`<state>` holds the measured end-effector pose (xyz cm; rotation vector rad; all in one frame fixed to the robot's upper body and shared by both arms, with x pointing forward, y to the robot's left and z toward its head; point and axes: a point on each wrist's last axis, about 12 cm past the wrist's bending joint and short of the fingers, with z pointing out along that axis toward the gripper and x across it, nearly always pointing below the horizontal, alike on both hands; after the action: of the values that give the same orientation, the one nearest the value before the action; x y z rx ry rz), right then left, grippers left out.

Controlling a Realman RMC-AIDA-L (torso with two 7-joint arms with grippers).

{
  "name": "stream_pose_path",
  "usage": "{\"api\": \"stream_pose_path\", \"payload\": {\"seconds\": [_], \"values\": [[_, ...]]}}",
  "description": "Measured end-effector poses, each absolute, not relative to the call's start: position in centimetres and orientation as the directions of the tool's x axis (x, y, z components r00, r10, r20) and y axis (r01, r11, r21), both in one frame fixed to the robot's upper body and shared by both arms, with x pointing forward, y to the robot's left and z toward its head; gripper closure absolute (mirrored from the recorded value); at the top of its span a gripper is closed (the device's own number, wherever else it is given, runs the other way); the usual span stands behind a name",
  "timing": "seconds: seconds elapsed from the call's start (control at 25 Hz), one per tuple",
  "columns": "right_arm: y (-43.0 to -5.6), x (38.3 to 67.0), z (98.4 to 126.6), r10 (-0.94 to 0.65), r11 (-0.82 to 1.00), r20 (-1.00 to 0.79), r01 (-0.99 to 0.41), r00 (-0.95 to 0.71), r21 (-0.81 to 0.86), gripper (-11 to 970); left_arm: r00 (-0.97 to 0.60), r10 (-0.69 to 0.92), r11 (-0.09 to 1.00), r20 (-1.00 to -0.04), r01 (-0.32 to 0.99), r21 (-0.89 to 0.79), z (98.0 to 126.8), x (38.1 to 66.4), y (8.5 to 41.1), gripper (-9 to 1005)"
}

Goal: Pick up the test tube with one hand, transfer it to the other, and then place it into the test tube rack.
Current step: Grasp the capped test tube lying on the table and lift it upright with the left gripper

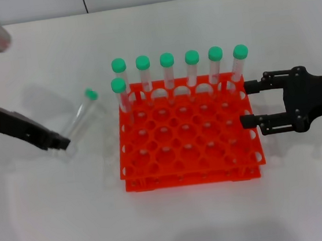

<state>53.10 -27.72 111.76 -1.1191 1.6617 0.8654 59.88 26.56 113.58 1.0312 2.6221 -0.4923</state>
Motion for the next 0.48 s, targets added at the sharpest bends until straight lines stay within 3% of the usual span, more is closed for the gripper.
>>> {"api": "stream_pose_path", "payload": {"seconds": [0.48], "values": [[-27.7,53.3,111.8,-0.282,0.349,-0.947,-0.936,-0.153,0.047,340,-0.592,0.452,0.674,-0.667,0.717,-0.179,116.9,58.7,29.0,779]]}}
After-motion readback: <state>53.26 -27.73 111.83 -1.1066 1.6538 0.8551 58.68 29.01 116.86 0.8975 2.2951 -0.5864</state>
